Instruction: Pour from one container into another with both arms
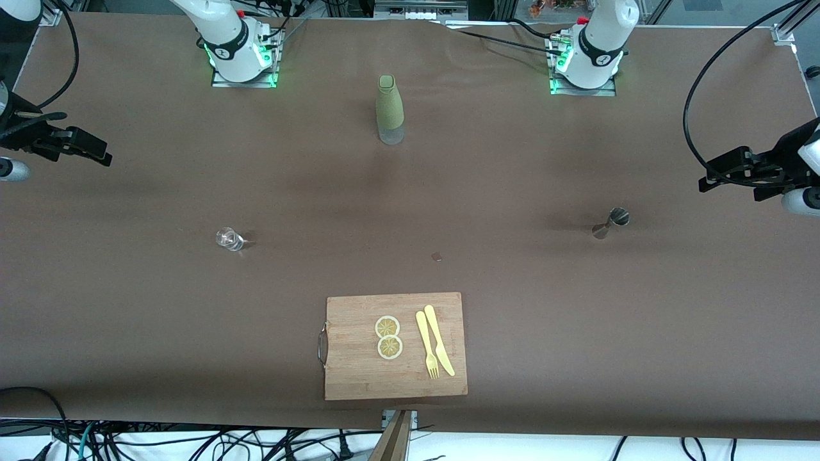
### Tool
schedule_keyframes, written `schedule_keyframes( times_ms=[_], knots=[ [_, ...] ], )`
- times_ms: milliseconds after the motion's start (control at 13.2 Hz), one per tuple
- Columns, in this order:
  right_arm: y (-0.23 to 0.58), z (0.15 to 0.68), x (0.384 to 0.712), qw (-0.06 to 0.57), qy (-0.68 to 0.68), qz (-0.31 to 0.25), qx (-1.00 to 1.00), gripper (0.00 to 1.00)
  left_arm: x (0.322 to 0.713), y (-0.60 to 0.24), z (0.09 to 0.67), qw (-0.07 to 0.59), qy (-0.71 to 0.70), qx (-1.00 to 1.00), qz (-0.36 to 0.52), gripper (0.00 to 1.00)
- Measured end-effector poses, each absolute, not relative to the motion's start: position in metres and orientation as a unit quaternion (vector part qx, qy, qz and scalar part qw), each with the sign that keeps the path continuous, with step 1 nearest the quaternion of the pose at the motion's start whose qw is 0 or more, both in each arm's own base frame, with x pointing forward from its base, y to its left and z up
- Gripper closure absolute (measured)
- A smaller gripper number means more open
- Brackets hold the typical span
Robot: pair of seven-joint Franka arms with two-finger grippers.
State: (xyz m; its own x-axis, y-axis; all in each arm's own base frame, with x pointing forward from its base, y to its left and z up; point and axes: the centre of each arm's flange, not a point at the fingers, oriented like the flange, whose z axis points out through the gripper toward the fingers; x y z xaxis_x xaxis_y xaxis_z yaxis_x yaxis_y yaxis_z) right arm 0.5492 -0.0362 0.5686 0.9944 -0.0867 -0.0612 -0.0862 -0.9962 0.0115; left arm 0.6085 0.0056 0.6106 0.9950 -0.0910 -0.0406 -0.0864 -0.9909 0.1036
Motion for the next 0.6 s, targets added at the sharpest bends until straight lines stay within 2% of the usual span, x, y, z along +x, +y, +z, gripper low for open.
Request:
schedule_keyframes(
  times_ms=[605],
  knots=[
    [-0.035,0.569,0.55,0.005,-0.042,-0.03,0.999,0.0,0.609,-0.018,0.609,0.018,-0.039,0.999,-0.027,0.0]
  ],
)
